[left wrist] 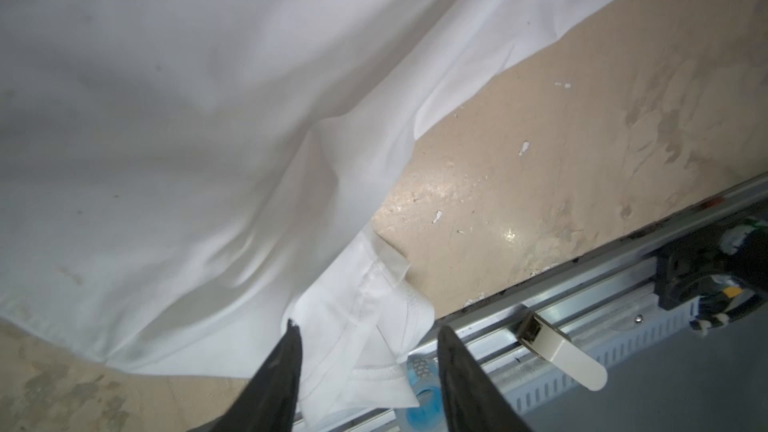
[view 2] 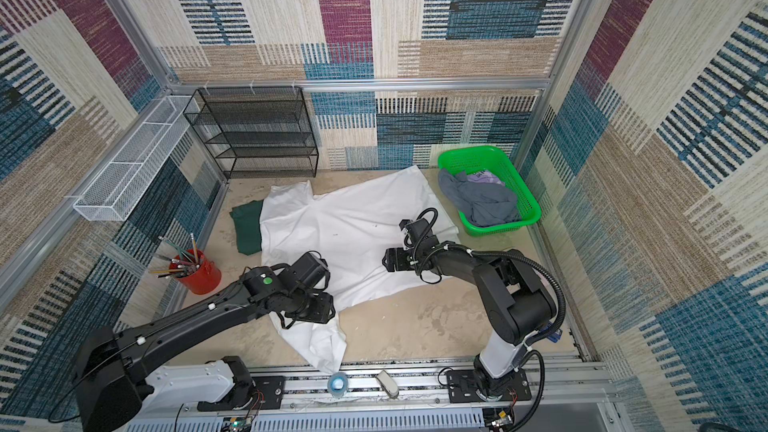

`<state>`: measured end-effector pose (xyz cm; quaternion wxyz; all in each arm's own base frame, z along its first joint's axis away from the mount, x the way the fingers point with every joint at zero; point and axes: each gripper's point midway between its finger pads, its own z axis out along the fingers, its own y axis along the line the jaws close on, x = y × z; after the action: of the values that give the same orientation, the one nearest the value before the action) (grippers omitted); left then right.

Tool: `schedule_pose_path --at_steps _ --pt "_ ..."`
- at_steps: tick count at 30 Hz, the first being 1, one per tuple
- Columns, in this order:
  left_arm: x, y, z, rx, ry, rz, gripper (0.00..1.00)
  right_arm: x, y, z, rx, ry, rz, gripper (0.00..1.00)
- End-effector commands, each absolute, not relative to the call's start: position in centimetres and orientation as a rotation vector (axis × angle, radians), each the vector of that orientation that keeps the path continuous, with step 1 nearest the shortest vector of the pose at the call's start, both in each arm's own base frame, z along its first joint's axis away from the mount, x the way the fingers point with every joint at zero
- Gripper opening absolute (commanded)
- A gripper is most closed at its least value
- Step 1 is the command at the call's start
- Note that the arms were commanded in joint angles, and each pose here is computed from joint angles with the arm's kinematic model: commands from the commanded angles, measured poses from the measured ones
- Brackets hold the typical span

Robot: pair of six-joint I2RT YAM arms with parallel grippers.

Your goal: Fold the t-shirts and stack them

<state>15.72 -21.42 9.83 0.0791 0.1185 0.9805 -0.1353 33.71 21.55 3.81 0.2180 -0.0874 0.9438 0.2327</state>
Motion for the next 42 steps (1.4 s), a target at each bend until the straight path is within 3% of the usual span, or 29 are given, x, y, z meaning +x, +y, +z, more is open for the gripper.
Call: schedule_pose_path --at_steps 1,10,22,33,42 --pt "14.7 -22.6 8.6 0.476 2.98 -0.298 0.53 31.6 20.3 1.8 -0.216 2.735 0.592 0.88" --pt "15.2 -22.0 5.8 0.483 3.04 0.005 0.42 31.1 20.1 1.9 -0.221 2.731 0.592 0.88" --pt "15.4 -22.4 3.8 0.456 3.072 0.043 0.21 31.3 20.2 1.8 -0.232 2.731 0.598 0.88" --pt "14.7 -22.6 2.2 0.459 3.113 0.046 0.26 31.2 20.3 1.8 -0.241 2.729 0.602 0.88" --pt "14.6 -22.5 2.7 0.449 3.108 0.04 0.0 31.3 20.3 1.8 -0.244 2.729 0.607 0.88"
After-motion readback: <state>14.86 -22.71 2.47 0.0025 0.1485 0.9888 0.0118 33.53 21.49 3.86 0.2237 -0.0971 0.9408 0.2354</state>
